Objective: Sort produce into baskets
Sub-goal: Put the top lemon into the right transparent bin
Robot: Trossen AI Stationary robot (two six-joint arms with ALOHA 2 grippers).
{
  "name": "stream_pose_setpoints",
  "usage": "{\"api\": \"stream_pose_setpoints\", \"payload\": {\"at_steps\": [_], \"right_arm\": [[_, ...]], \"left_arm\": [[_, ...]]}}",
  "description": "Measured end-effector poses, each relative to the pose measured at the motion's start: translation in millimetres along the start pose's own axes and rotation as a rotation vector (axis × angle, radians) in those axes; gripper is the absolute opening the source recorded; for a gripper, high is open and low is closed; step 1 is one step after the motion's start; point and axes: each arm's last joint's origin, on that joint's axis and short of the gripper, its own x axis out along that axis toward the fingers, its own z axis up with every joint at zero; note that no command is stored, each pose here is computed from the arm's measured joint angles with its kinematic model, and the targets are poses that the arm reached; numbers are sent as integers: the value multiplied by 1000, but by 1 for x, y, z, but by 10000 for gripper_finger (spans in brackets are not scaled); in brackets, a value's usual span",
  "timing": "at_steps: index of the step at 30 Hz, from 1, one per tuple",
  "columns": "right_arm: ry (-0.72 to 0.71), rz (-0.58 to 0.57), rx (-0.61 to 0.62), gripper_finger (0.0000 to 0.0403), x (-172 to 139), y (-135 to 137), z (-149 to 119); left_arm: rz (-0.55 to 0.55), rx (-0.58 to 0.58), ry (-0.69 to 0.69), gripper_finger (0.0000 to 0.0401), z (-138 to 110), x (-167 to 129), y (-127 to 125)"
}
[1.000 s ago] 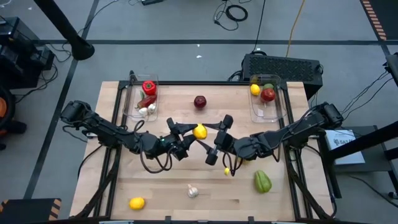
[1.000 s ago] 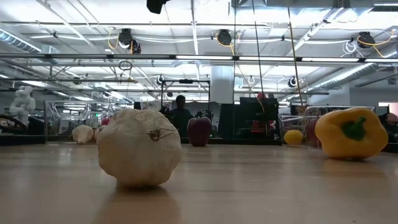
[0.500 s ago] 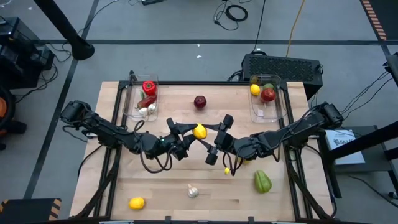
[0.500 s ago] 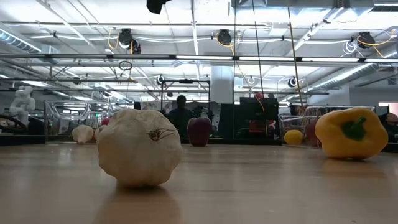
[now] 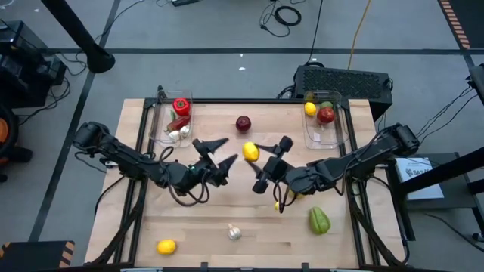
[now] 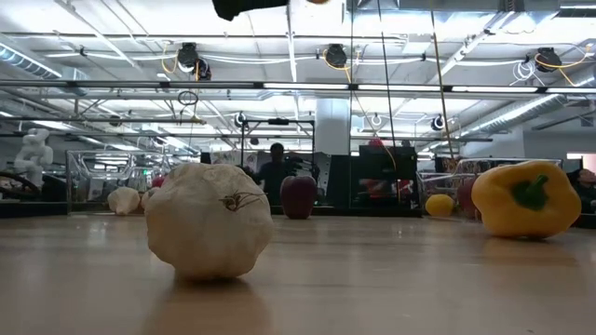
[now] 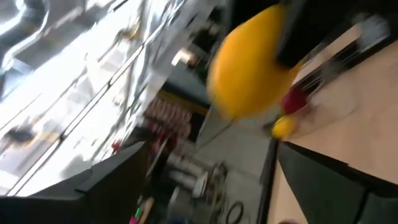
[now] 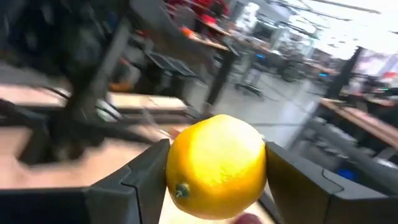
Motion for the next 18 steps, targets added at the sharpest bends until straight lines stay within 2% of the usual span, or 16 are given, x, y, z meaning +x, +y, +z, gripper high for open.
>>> {"api": "stream_pose_setpoints", "payload": {"at_steps": [4,7,10,13,18], "right_arm": [[74,-126,-104,228,-6,-13,-5],[146,-325,-212,228,-7,-32,-11],[219,-498,-294,228,-4,-56,-21],[303,-548,-273,228,1,-85,-37],[507,-631,-123,228,11,-130,-68]], "left_arm": [[22,-45,56,368,-3,-2,8],[6,-91,64,363,-4,-4,11],[-26,-83,81,358,-7,-5,6],[-47,-75,90,353,-9,-5,3],[-62,-69,89,352,-10,-5,1]]}}
